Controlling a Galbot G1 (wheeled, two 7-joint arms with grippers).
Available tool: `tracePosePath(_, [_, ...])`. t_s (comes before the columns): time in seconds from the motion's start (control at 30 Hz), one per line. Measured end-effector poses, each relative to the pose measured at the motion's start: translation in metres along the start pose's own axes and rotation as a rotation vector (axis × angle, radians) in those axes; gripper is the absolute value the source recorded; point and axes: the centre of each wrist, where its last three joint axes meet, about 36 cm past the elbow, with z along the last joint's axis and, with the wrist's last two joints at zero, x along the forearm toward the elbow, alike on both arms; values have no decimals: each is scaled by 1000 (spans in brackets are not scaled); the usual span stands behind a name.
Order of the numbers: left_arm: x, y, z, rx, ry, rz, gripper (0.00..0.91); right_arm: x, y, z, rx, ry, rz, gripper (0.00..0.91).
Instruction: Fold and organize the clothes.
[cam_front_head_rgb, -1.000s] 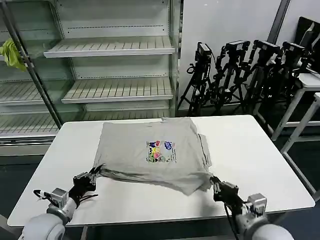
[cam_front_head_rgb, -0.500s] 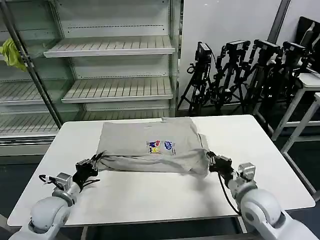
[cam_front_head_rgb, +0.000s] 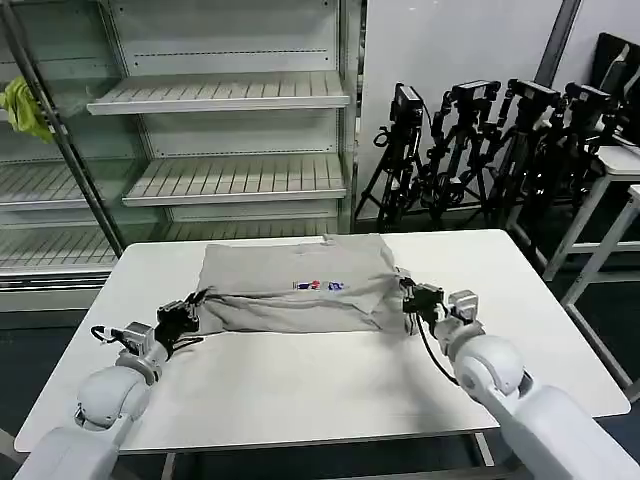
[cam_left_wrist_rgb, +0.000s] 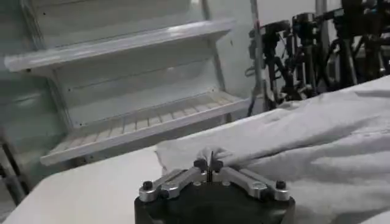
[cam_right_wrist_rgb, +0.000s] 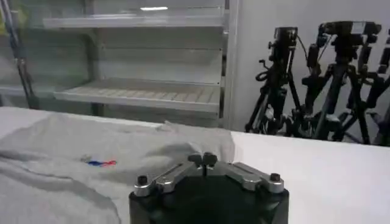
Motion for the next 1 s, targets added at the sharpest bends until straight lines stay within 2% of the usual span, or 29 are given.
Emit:
tracePosePath(0.03, [-1, 0, 1, -1, 2, 1, 50, -2, 0, 0, 5, 2, 2, 0])
tracePosePath(0.07, [-1, 0, 2, -2, 4, 2, 71, -3, -1, -1, 10, 4, 4, 181])
tracePosePath(0.1, [-2, 0, 2, -3, 5, 3, 312, -5, -1, -1, 15, 7, 5, 746])
tracePosePath(0.13, [-2, 0, 3, -5, 6, 4, 907, -5, -1, 0, 21, 12, 6, 907])
tracePosePath(0.63, [0, 8, -3, -39, -8, -10, 907, 2, -19, 2, 44, 41, 62, 907])
tracePosePath(1.0, [26, 11, -9, -23, 2, -18, 907, 55, -21, -3, 46, 24, 62, 907])
